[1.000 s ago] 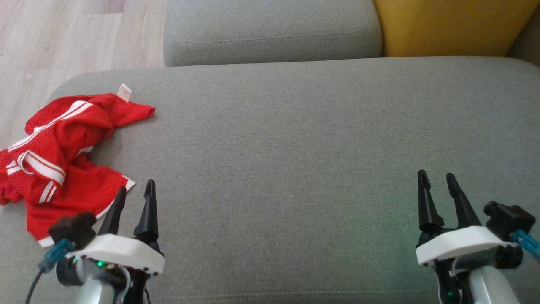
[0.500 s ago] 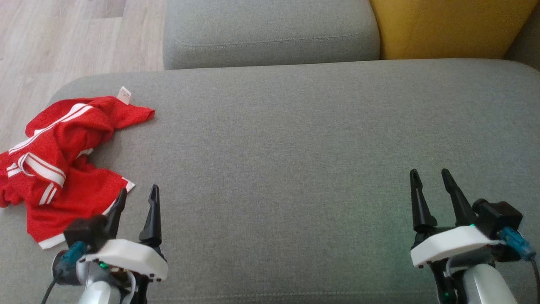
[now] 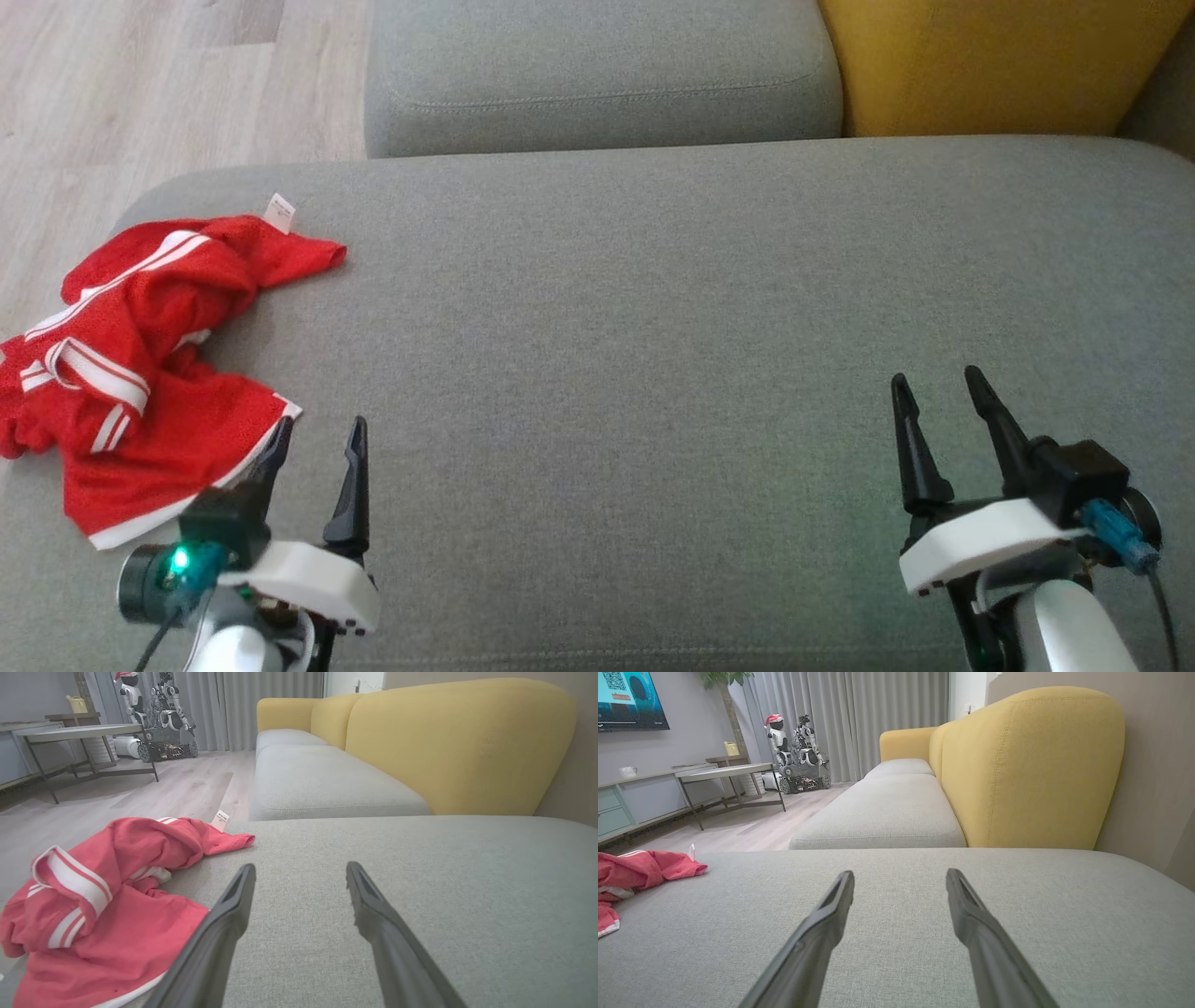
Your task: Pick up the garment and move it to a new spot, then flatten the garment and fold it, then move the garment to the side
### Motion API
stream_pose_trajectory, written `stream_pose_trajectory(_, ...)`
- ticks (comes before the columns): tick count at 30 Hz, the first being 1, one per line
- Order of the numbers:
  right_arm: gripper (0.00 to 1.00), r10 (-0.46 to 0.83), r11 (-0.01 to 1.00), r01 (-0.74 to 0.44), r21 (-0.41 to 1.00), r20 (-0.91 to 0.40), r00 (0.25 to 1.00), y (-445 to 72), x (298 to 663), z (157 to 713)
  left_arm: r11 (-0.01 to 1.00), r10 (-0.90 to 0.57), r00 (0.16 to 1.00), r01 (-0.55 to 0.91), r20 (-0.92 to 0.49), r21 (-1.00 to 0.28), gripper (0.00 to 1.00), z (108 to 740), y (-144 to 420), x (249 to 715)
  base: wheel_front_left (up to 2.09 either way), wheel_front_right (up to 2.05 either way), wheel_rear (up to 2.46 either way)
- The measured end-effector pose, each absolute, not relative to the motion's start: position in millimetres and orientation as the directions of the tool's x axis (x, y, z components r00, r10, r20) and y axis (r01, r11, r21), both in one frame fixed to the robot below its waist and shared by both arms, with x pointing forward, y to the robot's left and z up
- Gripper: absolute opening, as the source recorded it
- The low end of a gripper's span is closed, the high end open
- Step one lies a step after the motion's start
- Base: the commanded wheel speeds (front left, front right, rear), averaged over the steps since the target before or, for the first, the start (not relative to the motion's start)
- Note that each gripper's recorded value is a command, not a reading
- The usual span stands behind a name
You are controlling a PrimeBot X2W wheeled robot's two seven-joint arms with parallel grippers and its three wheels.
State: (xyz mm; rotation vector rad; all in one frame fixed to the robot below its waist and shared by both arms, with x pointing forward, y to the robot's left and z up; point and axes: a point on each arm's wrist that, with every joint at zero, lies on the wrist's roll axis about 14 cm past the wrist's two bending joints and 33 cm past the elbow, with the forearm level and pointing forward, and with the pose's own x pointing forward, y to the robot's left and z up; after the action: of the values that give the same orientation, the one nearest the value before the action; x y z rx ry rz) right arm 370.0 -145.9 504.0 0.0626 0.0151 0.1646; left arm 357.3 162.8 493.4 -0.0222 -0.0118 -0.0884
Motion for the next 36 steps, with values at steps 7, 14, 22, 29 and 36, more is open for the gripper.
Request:
stream_pose_trajectory(7, 1.0, 0.171, 0.985, -0.171, 0.025, -0.005, 0.985, -144, 369, 506, 0.995, -0.098, 0.995, 0.097, 0.01, 0.027, 1.0, 489, 162, 355, 0.0, 0.0, 0.0)
stream_pose_trajectory(14, 1.0, 0.163, 0.985, -0.163, 0.054, -0.006, 0.987, -146, 368, 505, 0.995, -0.099, 0.995, 0.1, -0.011, 0.013, 1.0, 482, 162, 354, 0.0, 0.0, 0.0)
stream_pose_trajectory(22, 1.0, 0.157, 0.985, -0.156, 0.073, -0.015, 0.987, -148, 368, 502, 0.995, -0.097, 0.995, 0.097, -0.02, 0.005, 1.0, 480, 162, 354, 0.0, 0.0, 0.0)
stream_pose_trajectory(29, 1.0, 0.159, 0.985, -0.157, 0.073, -0.026, 0.987, -147, 369, 499, 0.996, -0.094, 0.995, 0.095, -0.023, 0.004, 1.0, 479, 163, 355, 0.0, 0.0, 0.0)
stream_pose_trajectory(36, 1.0, 0.185, 0.98, -0.183, 0.071, -0.02, 0.982, -138, 375, 500, 0.999, -0.048, 0.999, 0.049, -0.011, 0.002, 1.0, 482, 178, 350, 0.0, 0.0, 0.0)
